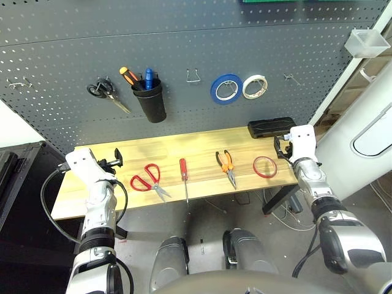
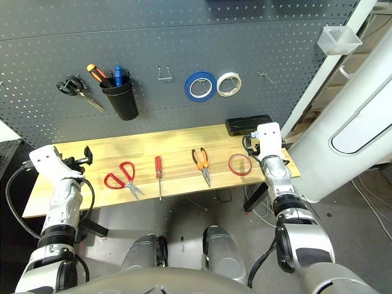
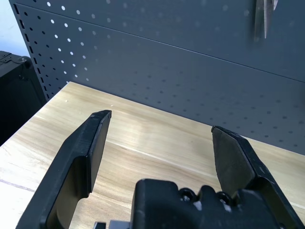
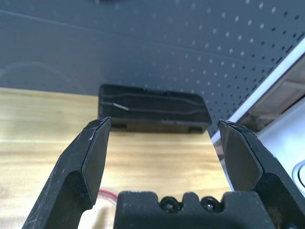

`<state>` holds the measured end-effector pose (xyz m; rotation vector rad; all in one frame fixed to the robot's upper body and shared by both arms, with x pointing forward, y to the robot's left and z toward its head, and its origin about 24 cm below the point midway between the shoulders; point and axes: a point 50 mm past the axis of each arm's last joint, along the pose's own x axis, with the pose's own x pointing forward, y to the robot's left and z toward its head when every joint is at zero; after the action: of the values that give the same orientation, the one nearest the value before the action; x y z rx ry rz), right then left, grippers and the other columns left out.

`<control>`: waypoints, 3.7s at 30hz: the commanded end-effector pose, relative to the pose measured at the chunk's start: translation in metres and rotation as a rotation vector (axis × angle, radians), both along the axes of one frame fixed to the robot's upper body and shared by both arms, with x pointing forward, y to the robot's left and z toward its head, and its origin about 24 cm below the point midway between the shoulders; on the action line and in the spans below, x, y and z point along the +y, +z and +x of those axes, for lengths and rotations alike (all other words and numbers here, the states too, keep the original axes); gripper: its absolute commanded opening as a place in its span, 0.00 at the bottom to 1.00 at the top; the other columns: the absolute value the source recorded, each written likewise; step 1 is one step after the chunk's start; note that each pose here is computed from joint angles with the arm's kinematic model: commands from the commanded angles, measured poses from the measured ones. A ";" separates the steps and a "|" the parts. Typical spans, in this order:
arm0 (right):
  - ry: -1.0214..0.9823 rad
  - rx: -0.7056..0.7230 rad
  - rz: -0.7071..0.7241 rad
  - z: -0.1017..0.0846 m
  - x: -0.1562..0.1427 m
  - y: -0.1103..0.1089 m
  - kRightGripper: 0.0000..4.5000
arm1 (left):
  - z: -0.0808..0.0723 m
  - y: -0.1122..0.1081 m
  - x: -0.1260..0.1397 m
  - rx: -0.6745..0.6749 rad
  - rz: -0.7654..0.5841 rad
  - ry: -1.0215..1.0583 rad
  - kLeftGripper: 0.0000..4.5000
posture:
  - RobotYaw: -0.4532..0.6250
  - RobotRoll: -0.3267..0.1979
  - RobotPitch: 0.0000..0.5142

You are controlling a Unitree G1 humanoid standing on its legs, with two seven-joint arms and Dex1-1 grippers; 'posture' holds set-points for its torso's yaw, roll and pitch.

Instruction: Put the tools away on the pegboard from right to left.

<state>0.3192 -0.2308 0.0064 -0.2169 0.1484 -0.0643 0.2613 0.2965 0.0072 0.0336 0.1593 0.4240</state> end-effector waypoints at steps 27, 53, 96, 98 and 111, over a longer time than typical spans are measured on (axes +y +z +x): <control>0.164 0.388 0.105 -0.005 0.023 0.010 1.00 | 0.004 0.041 -0.023 0.052 0.049 -0.658 0.99 | 0.35 0.62 0.32; 0.244 0.757 0.066 0.010 0.046 -0.003 1.00 | -0.034 0.072 -0.059 0.125 0.015 -1.175 0.99 | 0.40 0.62 0.55; 0.225 0.146 -0.166 0.004 0.019 0.105 0.00 | -0.003 0.118 -0.043 -0.088 0.074 -1.161 1.00 | 0.35 0.62 0.15; 0.214 0.096 -0.174 0.006 0.016 0.112 0.00 | -0.004 0.124 -0.044 -0.098 0.077 -1.166 1.00 | 0.35 0.62 0.16; 0.116 -0.153 -0.162 0.034 -0.006 0.149 0.00 | -0.003 0.142 -0.062 -0.122 0.075 -1.204 1.00 | 0.37 0.62 0.17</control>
<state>0.3515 -0.2274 0.1528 -0.4092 -0.0016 0.0661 0.2592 0.2386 0.1475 0.1671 -0.0179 -0.7536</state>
